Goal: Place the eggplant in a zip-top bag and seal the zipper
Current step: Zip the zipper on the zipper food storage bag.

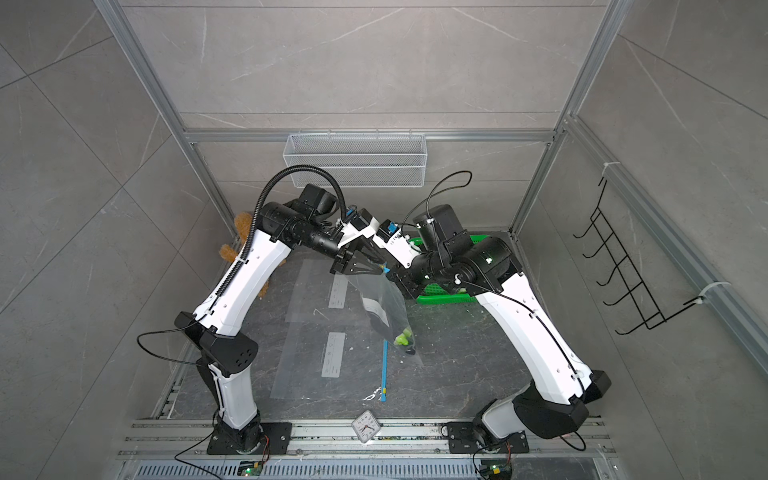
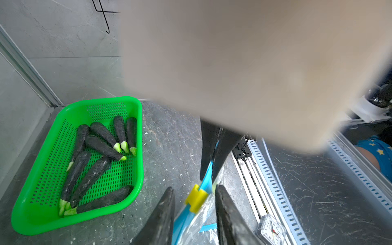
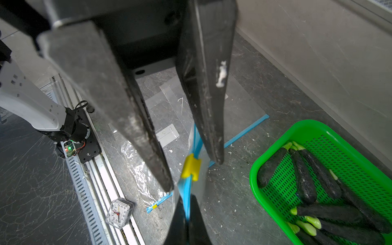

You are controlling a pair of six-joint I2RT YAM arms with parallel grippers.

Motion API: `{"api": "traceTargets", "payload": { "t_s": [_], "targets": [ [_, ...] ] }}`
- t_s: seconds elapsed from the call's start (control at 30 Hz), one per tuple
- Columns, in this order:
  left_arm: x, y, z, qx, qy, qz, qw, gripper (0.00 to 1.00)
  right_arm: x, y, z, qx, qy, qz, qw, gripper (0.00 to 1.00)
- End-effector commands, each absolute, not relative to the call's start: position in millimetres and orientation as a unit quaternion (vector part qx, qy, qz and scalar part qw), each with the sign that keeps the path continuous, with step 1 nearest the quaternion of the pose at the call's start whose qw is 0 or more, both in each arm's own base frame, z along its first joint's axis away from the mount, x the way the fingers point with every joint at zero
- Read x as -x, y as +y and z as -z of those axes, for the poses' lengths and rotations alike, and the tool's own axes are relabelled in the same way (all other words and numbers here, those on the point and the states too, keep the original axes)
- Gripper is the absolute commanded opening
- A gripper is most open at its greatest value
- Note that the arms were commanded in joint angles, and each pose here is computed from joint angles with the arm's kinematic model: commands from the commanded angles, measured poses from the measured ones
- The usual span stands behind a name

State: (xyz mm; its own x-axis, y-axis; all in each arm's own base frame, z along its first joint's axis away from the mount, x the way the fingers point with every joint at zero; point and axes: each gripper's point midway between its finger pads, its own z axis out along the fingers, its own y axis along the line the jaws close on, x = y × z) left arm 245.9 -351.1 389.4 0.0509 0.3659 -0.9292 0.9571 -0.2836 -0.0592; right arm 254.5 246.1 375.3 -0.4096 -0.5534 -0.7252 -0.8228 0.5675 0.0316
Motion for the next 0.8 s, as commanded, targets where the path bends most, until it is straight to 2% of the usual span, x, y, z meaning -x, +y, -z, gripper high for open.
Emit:
{"api": "traceTargets", "payload": {
  "t_s": [0.0, 0.1, 0.23, 0.77],
  "targets": [
    [-239.9, -352.1, -381.0, -0.651, 0.508, 0.481, 0.295, 0.21, -267.2, 253.1, -384.0, 0.41, 0.809, -0.197, 0.371, 0.0],
    [-239.8, -351.1, -379.5, -0.65, 0.514, 0.477, 0.292, 0.09, -267.5, 251.5, -382.7, 0.41, 0.811, -0.193, 0.37, 0.0],
    [-238.5, -348.0, -378.9, -0.651, 0.521, 0.47, 0.291, 0.05, -270.1, 246.6, -381.7, 0.408, 0.814, -0.177, 0.374, 0.0],
    [-237.9, -338.6, -377.3, -0.643, 0.558, 0.439, 0.287, 0.04, -292.6, 206.7, -365.6, 0.37, 0.845, -0.123, 0.365, 0.0]
  ]
}}
